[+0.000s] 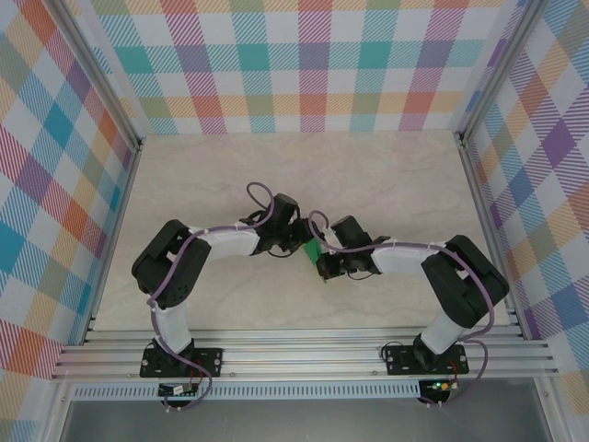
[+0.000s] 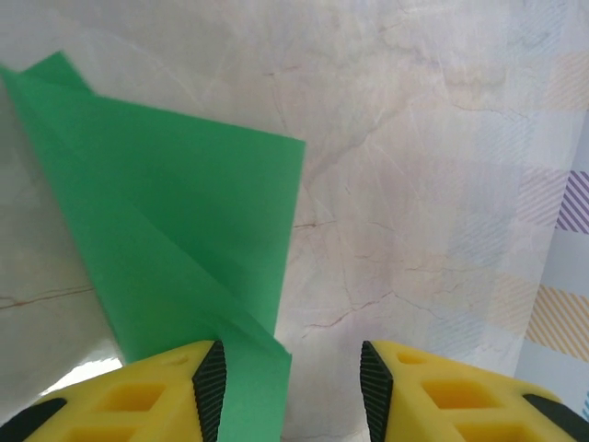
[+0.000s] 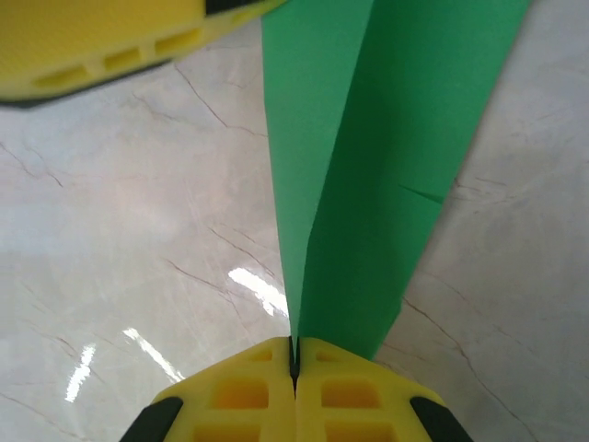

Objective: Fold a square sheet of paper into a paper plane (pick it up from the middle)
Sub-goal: Fold the wing for the fifth time at the center of the table.

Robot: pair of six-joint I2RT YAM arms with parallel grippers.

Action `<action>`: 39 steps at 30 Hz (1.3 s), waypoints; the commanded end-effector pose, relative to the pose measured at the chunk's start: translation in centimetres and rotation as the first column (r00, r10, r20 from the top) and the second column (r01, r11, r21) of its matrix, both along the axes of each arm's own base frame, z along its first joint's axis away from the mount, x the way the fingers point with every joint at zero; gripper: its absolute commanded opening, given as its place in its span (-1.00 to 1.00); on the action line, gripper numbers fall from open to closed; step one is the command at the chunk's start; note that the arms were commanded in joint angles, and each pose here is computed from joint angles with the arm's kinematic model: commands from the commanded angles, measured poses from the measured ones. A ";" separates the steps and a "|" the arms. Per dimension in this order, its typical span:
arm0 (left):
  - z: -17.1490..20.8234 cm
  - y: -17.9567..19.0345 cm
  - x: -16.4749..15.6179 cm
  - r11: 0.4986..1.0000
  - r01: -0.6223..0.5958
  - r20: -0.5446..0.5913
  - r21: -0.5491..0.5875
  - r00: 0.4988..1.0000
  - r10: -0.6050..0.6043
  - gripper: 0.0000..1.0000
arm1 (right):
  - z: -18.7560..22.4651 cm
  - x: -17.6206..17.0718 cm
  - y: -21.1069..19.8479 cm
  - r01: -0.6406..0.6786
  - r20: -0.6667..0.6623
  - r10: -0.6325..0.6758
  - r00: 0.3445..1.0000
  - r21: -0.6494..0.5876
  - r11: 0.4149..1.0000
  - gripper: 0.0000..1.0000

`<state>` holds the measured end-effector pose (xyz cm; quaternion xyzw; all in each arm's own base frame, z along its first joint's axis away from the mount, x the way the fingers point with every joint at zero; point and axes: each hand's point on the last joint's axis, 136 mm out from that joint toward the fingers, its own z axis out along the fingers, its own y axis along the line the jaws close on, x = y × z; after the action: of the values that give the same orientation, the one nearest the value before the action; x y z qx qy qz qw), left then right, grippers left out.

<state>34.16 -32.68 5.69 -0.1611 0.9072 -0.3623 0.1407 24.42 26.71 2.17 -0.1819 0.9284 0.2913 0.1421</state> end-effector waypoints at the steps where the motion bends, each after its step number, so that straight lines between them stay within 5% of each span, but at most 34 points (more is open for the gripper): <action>1: 1.6 -0.1 -0.6 0.999 0.017 0.033 -0.030 0.999 -0.016 -0.05 | 1.0 0.2 1.4 0.023 -0.060 -0.014 0.998 0.144 0.989 -1.00; 11: 2.8 -0.7 -0.7 0.995 0.049 0.081 -0.085 0.996 -0.042 0.11 | 0.7 0.9 0.4 0.141 -0.169 -0.098 0.981 0.259 0.956 -1.00; 28: 1.0 -2.7 -0.4 0.987 0.129 0.054 -0.097 0.991 -0.124 0.10 | -1.0 0.6 -0.1 0.193 -0.220 -0.142 0.965 0.233 0.953 -1.00; 39: -1.1 -2.1 -0.6 0.991 0.121 0.018 -0.050 0.993 -0.120 0.04 | 0.6 0.7 0.0 0.215 -0.237 -0.157 0.959 0.241 0.947 -0.62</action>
<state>33.56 -34.64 5.15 -0.1162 0.8991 -0.4034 0.1239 25.41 26.91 2.31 -0.0496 0.9022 0.4167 0.0998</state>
